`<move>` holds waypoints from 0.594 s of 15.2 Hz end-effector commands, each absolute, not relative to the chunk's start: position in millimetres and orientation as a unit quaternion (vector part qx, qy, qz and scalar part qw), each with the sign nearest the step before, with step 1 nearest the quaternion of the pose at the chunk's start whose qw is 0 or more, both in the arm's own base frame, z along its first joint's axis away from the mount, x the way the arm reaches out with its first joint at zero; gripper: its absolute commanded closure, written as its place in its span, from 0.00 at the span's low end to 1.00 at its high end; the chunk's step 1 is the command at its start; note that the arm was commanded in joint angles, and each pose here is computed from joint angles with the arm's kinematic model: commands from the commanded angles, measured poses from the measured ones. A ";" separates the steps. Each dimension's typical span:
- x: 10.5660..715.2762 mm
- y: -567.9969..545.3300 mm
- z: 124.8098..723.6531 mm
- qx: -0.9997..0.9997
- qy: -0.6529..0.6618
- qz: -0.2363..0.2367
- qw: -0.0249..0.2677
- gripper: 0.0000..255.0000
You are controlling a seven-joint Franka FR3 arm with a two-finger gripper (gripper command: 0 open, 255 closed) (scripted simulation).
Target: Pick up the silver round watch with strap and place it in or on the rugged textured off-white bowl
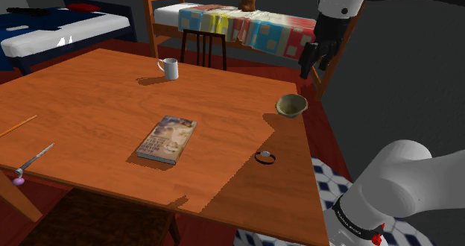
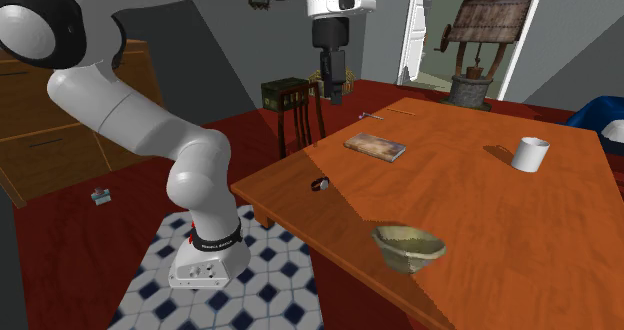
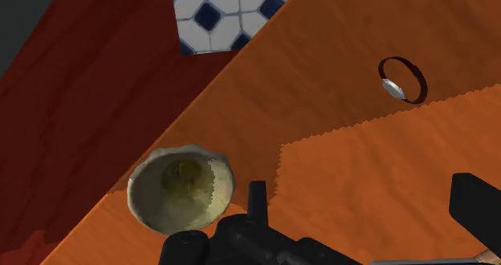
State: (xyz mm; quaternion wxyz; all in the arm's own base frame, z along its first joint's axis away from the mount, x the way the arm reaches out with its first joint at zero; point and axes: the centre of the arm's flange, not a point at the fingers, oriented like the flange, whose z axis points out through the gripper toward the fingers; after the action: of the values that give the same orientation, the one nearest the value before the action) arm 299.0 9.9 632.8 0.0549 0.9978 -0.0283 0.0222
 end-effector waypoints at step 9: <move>314.1 27.9 532.7 0.997 0.074 -0.005 0.019 0.00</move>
State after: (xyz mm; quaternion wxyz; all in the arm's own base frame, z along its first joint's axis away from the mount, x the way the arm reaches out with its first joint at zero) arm 314.2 27.0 542.9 0.0235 0.9979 0.0602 -0.0024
